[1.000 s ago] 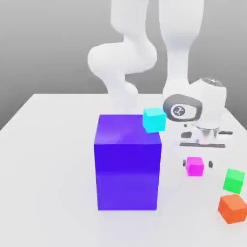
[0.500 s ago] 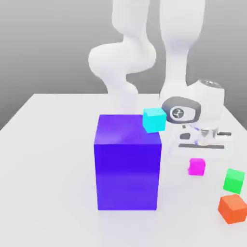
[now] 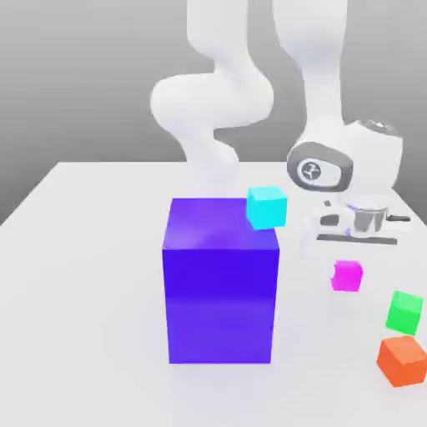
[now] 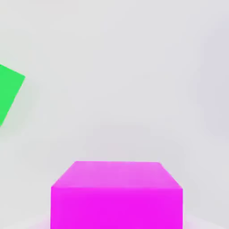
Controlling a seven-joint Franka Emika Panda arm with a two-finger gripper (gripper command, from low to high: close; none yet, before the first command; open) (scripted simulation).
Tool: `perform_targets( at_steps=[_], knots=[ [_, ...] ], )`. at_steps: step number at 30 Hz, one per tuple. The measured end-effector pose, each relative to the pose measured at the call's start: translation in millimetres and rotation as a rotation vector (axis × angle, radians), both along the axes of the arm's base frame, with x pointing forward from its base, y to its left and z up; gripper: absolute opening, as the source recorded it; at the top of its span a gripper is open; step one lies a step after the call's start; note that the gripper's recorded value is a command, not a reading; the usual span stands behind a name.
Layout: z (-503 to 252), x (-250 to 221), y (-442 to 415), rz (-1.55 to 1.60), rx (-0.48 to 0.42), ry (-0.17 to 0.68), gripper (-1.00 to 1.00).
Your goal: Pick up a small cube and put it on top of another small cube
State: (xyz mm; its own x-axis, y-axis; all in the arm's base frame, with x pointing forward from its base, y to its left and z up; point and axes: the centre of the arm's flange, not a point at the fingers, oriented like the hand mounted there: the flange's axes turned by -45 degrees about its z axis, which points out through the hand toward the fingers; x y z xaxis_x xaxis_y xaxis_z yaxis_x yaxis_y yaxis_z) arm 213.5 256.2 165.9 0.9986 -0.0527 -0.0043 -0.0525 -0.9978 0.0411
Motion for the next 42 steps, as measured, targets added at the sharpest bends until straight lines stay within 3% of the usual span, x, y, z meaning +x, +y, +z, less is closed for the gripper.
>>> perform_targets(
  at_steps=[16,27,42],
  knots=[
    [25.9,-3.1,-8.7,-0.026,0.035,0.001,-1.00],
    [37.2,24.8,46.0,-0.257,0.009,0.034,-1.00],
    [58.8,73.6,88.8,-0.519,0.054,-0.019,-1.00]
  ],
)
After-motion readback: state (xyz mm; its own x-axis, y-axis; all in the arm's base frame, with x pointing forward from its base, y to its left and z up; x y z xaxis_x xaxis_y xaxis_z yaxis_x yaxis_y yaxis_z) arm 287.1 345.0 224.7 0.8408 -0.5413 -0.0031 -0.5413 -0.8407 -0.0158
